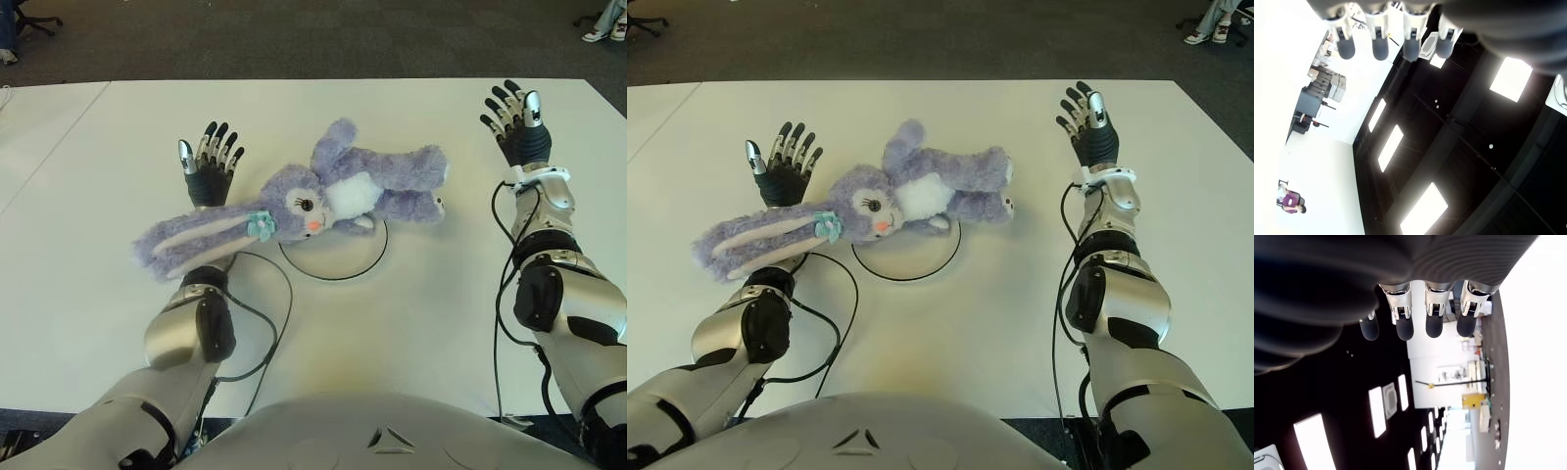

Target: Put the doll into the plate.

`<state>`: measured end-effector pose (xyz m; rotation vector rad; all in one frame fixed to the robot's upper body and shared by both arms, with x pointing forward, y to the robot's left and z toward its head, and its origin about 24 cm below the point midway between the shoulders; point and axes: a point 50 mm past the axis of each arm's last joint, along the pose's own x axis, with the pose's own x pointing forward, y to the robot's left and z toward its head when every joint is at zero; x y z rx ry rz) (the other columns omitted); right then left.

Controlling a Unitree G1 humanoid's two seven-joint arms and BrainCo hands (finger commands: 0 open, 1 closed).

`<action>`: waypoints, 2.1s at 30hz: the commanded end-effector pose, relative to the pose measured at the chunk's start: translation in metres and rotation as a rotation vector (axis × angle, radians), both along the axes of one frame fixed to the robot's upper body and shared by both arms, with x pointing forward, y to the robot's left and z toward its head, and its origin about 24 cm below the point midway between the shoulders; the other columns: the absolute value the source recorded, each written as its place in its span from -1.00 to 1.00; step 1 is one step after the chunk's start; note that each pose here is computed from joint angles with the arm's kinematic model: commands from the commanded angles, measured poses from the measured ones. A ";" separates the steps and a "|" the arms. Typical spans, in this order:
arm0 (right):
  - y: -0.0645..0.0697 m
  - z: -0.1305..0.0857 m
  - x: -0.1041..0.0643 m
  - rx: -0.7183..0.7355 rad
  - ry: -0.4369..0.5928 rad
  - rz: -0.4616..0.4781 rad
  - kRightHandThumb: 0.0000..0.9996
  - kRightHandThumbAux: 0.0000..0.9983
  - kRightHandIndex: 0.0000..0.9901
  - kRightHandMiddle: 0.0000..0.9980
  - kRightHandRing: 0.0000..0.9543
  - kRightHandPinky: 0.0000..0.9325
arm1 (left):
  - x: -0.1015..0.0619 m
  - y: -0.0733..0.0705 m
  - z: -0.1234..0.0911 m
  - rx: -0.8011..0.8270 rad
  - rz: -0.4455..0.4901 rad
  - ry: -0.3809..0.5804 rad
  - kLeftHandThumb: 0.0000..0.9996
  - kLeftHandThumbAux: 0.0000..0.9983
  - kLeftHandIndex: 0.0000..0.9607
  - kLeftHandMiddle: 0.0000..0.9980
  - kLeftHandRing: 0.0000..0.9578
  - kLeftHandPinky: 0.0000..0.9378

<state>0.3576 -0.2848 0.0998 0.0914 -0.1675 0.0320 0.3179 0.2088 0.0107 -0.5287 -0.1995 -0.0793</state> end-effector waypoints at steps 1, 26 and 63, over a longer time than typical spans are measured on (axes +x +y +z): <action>0.029 -0.033 0.002 0.145 0.121 0.046 -1.00 -0.18 -0.97 -1.00 -1.00 -1.00 | -0.012 -0.013 -0.032 -0.158 0.005 0.169 -1.00 -0.59 -1.00 -1.00 -1.00 -1.00; 0.115 -0.140 -0.036 0.630 0.625 -0.109 -1.00 0.12 -0.97 -0.93 -1.00 -1.00 | -0.028 -0.081 -0.073 -0.243 -0.080 0.547 -1.00 -0.40 -1.00 -1.00 -1.00 -1.00; 0.095 -0.193 -0.113 0.012 0.679 -0.284 -1.00 0.29 -0.78 -0.77 -0.81 -0.80 | -0.078 -0.074 -0.106 0.771 0.078 0.681 -1.00 0.20 -1.00 -1.00 -1.00 -0.96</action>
